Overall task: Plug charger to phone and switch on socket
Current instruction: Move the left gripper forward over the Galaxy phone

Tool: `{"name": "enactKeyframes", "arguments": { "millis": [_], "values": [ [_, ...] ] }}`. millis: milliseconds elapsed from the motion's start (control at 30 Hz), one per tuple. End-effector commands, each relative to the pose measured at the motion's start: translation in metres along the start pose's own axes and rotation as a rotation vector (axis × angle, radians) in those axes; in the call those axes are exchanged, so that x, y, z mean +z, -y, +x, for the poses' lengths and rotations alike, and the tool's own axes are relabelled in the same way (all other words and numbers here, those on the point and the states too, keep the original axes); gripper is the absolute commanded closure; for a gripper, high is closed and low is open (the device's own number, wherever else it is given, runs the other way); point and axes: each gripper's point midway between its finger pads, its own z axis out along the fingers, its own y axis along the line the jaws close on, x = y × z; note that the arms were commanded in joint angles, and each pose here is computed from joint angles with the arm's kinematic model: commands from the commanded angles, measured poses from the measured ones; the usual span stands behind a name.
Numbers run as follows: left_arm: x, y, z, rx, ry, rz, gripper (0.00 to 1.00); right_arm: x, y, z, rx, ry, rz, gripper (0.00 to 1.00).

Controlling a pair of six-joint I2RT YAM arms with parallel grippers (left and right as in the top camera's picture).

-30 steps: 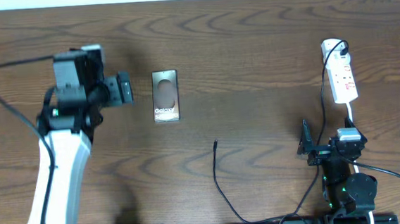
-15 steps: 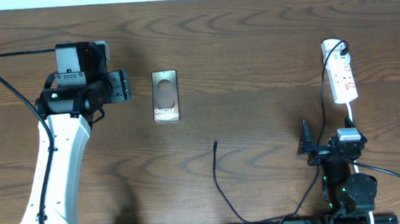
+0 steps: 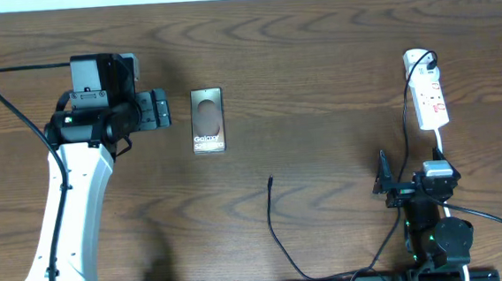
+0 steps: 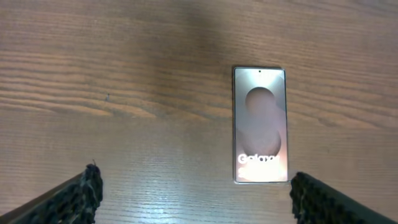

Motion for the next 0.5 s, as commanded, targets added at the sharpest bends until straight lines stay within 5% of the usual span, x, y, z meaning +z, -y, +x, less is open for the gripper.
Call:
{"name": "enactKeyframes", "arguments": {
  "millis": [0,467],
  "values": [
    [-0.006,0.001,-0.011,-0.039,0.015,0.005,0.01,0.0,-0.003,0.0,0.006,0.0,-0.014,0.01],
    [0.008,0.029,-0.04,0.003,-0.177,0.032,0.02,0.0,-0.003,0.0,0.006,0.0,-0.014,0.01]
  ]
}}
